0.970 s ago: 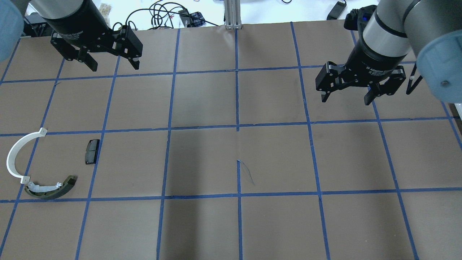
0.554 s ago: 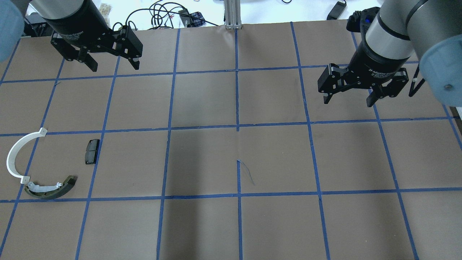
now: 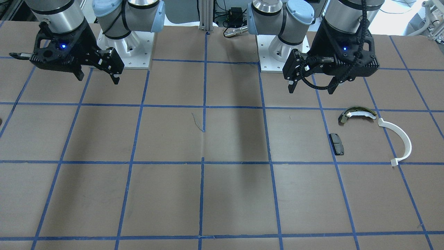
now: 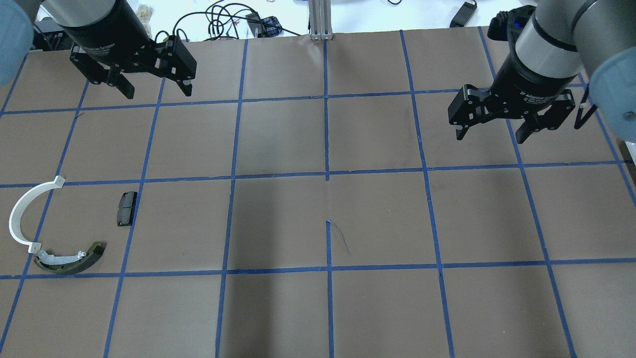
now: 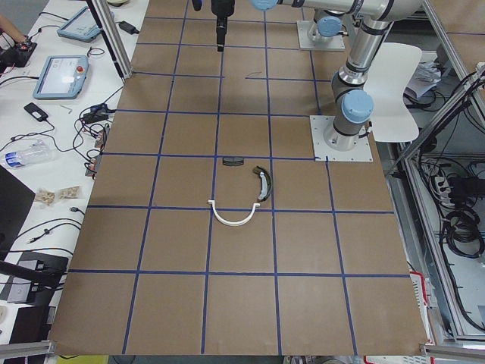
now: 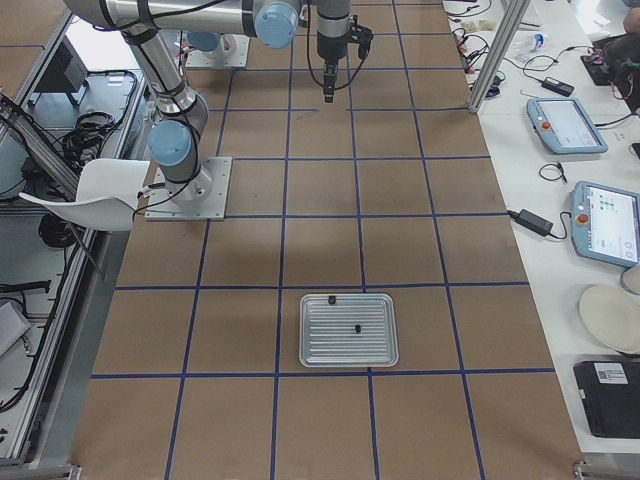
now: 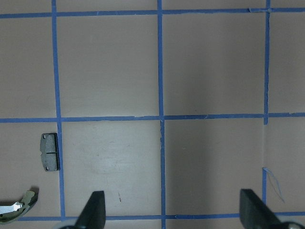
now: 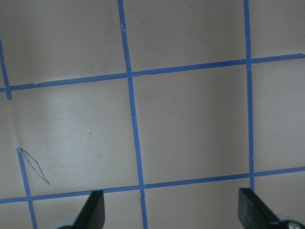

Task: Place bearing gear from tray to pile

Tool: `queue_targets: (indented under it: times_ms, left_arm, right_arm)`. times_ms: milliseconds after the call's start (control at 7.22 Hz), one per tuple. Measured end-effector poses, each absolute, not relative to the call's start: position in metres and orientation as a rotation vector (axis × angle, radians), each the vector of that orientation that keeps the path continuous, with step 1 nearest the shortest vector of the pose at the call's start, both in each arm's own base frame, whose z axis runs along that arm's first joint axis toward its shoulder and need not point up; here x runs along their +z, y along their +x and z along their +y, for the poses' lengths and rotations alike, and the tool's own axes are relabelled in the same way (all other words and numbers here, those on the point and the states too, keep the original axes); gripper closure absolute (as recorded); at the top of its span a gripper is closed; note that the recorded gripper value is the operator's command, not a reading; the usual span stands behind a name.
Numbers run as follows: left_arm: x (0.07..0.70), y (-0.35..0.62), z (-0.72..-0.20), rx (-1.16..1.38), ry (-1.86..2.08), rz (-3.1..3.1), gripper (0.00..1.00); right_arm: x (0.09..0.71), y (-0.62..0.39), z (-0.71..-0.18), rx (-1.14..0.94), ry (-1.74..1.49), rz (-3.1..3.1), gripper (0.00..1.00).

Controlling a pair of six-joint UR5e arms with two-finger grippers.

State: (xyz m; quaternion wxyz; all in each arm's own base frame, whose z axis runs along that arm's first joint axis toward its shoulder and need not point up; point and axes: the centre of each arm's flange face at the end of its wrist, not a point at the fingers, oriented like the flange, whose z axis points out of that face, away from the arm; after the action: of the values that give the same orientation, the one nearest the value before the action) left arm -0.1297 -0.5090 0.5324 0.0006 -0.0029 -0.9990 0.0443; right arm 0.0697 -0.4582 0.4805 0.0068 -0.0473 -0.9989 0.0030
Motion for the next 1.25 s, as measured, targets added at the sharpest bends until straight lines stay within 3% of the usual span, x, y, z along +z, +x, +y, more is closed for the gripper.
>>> queue_targets:
  times_ms: [693, 1247]
  left_arm:
    - [0.532, -0.13, -0.509, 0.139, -0.011, -3.138, 0.0]
    - [0.533, -0.13, -0.509, 0.14, -0.011, -3.138, 0.0]
  right_arm:
    - [0.476, -0.112, -0.447, -0.043, -0.032, -3.14, 0.0]
    - [0.423, -0.263, -0.435, -0.092, -0.084, -3.179, 0.0]
